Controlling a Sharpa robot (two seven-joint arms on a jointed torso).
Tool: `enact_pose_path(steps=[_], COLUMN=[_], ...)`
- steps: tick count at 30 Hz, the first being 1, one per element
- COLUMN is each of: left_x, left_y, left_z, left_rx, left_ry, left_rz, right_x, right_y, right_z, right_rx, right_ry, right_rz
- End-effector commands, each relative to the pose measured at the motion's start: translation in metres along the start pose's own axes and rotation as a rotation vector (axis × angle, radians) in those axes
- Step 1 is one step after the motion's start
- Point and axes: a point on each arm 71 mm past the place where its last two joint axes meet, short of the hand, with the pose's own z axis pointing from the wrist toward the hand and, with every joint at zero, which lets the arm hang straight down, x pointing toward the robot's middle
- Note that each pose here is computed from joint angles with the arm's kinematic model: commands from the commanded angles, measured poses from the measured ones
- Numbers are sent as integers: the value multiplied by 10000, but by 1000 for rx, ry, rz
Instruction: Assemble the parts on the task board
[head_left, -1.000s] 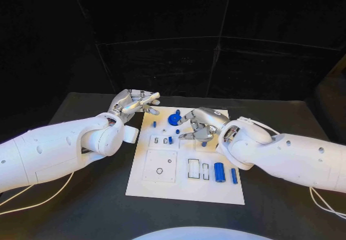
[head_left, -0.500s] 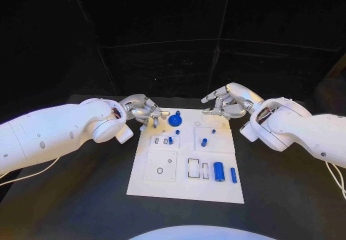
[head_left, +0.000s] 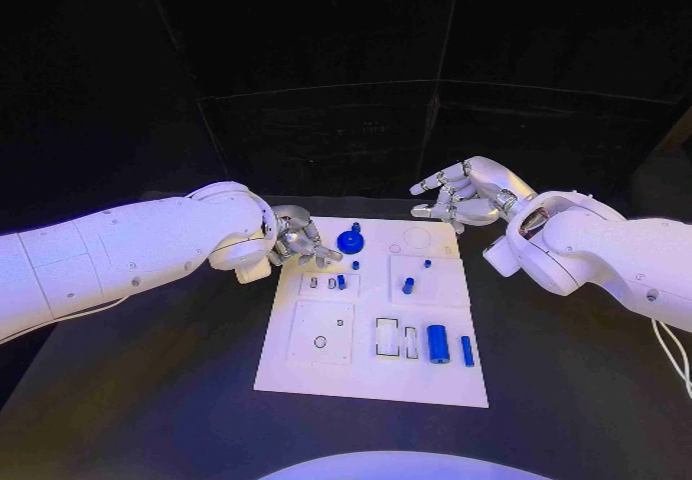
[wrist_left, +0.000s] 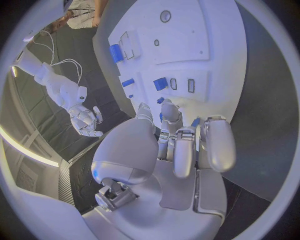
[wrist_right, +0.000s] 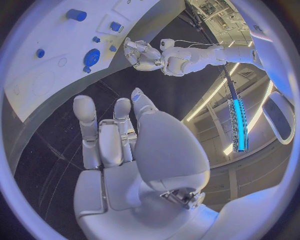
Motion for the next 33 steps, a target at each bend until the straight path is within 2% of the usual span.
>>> enact_pose_path(steps=[1, 3, 8, 16, 25, 33], left_x=[2, 20, 54, 72, 137, 174], left_y=[10, -46, -121, -188, -313, -364], left_z=[24, 49, 95, 144, 187, 216], left_rx=[-98, -106, -117, -137, -126, -126], left_ry=[9, 14, 22, 37, 56, 70], left_rz=[87, 101, 122, 148, 171, 185], right_x=[-14, -11, -5, 1, 21, 29], right_y=[14, 13, 10, -2, 1, -1], right_z=[16, 23, 35, 47, 71, 85], right_rx=[-6, -4, 1, 16, 21, 25], right_ry=[-10, -10, -8, -2, 4, 7], right_rz=[15, 10, 3, 0, 0, 0])
